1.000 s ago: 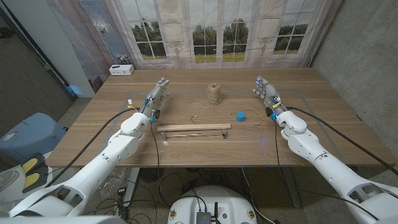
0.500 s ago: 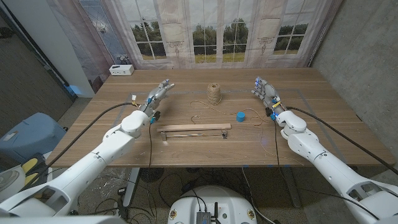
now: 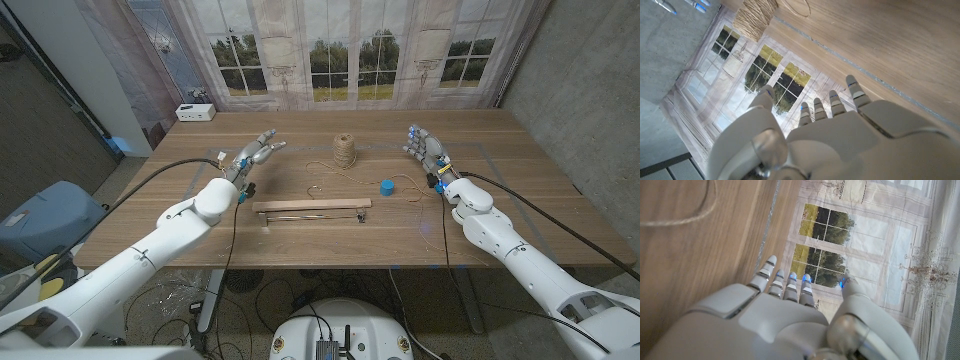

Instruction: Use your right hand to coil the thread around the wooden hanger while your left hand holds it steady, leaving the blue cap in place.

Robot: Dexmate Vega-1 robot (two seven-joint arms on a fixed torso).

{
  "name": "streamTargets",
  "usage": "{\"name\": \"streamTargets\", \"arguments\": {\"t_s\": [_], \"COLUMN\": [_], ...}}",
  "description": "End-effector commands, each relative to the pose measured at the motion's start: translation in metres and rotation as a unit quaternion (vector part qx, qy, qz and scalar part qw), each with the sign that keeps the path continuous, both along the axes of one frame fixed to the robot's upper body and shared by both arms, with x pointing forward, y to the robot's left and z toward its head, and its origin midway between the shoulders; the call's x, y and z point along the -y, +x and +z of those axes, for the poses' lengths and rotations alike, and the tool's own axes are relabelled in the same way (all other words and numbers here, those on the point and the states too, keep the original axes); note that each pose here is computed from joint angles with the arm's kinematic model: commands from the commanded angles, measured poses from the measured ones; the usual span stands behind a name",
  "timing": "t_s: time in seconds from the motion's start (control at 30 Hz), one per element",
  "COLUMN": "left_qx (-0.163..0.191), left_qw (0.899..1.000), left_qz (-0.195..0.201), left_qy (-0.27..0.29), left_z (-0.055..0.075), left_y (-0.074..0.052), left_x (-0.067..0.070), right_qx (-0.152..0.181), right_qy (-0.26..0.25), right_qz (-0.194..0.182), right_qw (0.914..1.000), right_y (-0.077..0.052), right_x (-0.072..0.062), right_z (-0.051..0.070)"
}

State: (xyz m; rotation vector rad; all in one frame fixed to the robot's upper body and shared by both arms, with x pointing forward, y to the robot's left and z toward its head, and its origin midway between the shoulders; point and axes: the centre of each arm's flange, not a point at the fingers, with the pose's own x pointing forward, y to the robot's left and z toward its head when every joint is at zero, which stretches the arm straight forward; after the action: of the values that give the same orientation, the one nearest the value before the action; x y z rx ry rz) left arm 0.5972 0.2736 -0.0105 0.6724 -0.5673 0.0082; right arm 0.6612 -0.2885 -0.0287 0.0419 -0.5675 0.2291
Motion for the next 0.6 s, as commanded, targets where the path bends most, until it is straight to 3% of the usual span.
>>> {"name": "streamTargets", "arguments": {"t_s": [0.03, 0.6], "left_qx": [0.018, 0.014], "left_qw": [0.996, 0.986], "left_qz": [0.049, 0.089], "left_qy": [0.073, 0.142], "left_z": [0.0, -0.006], "left_y": [-0.03, -0.067], "left_x": [0.01, 0.03], "right_qx": [0.002, 0.011], "right_qy": [-0.001, -0.004], "right_qz": [0.009, 0.024], "right_qw": [1.0, 0.9996], "right_y": [-0.002, -0.01], "right_x": [-0.001, 0.0], "right_z": [-0.004, -0.011]}}
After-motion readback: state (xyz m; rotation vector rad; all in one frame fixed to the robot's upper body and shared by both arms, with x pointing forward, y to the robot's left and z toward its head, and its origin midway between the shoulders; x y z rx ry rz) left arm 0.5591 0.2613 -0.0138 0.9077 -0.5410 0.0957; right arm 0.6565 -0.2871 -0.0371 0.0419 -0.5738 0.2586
